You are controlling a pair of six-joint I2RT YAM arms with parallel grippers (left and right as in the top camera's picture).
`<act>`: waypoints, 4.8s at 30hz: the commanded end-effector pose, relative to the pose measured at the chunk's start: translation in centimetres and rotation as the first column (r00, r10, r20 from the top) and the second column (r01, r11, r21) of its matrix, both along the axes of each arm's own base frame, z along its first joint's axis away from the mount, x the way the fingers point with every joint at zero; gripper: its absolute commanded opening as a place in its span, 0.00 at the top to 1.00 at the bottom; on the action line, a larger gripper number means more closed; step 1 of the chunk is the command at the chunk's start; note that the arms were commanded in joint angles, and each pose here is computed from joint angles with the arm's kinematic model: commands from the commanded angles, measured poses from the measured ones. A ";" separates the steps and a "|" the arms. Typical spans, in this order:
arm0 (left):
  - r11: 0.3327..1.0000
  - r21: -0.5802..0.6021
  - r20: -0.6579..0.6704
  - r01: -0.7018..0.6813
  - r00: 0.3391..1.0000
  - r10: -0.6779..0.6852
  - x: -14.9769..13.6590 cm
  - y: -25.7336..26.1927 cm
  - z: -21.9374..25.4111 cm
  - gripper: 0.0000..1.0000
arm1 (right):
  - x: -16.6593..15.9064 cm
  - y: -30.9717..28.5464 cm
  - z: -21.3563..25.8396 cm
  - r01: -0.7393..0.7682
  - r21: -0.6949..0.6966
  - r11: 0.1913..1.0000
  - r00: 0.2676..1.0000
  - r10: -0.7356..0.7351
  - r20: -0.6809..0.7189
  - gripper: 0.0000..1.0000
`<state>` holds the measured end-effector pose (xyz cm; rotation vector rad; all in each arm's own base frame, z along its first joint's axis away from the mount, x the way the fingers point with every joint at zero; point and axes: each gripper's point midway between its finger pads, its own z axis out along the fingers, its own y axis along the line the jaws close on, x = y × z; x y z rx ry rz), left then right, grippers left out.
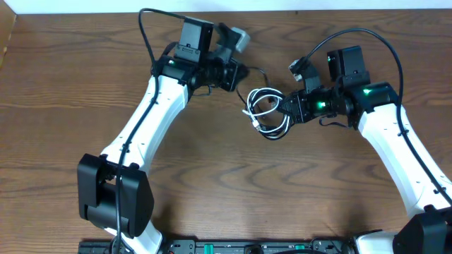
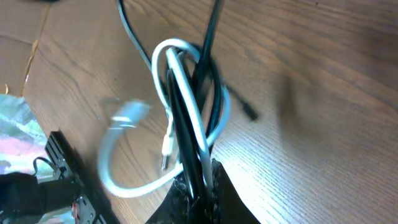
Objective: Untangle cables
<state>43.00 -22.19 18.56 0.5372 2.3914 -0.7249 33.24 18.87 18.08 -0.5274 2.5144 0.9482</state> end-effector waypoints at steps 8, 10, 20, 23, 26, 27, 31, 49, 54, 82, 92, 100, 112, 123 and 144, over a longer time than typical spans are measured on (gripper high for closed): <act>0.662 0.390 0.025 -0.640 0.726 0.687 1.5 14.0 -4.0 0.93 | -0.1 0.2 5.0 -0.043 0.043 0.998 0.980 0.034 0.196 0.99; 0.637 0.417 0.041 -0.648 0.713 0.699 1.2 14.8 -4.1 0.93 | 0.3 -0.7 5.2 0.015 0.015 1.000 0.979 -0.018 0.201 0.99; 0.721 0.448 -0.268 -0.529 0.690 0.673 -4.1 13.2 -6.5 0.92 | 3.5 -7.2 3.4 0.520 -0.136 0.843 0.853 -0.507 0.121 0.99; 0.763 0.472 -0.380 -0.443 0.678 0.629 -6.9 12.5 -7.0 0.89 | 3.9 -7.4 3.6 0.545 -0.123 0.829 0.837 -0.532 0.123 0.99; 0.808 0.487 -0.466 -0.333 0.683 0.562 -9.4 12.0 -7.2 0.84 | 4.1 -7.8 3.6 0.579 -0.125 0.805 0.815 -0.567 0.121 0.99; 0.818 0.486 -0.482 -0.307 0.688 0.543 -9.9 11.9 -7.2 0.78 | 4.1 -7.8 3.6 0.579 -0.124 0.806 0.815 -0.566 0.123 0.99; 0.891 0.410 -0.513 -0.193 0.759 0.401 -10.1 10.4 -6.9 0.74 | 4.0 -7.3 3.7 0.544 -0.114 0.831 0.838 -0.531 0.128 0.99; 0.978 -0.164 -0.104 0.127 0.984 -0.145 -3.5 2.6 2.0 0.52 | 1.2 -2.9 5.6 -0.144 0.159 0.977 0.957 0.097 0.273 0.99; 0.910 -0.311 0.015 0.275 0.959 -0.285 -4.6 0.5 5.6 0.41 | 1.3 -2.4 4.2 -0.221 0.269 0.938 0.958 0.156 0.243 0.99; 0.983 0.094 0.041 0.156 0.986 -0.161 -2.3 -5.1 -1.6 0.92 | 0.6 -1.1 3.4 -0.237 0.322 0.917 0.966 0.188 0.176 0.99; 0.999 0.004 0.024 0.052 0.998 -0.052 -2.3 -5.1 1.1 0.92 | 1.8 -2.2 1.5 -0.101 0.232 0.967 0.994 0.087 0.071 0.87; 0.999 -0.036 -0.045 -0.007 0.999 0.005 -2.8 -5.0 1.4 0.93 | 4.3 -6.2 -2.2 0.262 -0.003 0.965 0.960 -0.261 -0.099 0.59; 0.999 0.031 -0.228 -0.036 0.973 0.042 -5.8 -3.6 -1.1 0.92 | 5.1 -8.3 -3.6 0.462 -0.113 0.879 0.866 -0.475 -0.158 0.57; 0.993 -0.120 -0.278 0.013 0.959 -0.046 -6.7 -5.6 0.5 0.93 | 4.5 -7.1 -4.4 0.434 -0.178 0.883 0.879 -0.459 -0.132 0.49; 0.928 -0.349 -0.349 0.131 0.901 -0.259 -9.6 -7.6 3.4 0.92 | 7.4 -7.5 -11.4 0.445 -0.288 0.848 0.862 -0.493 -0.118 0.63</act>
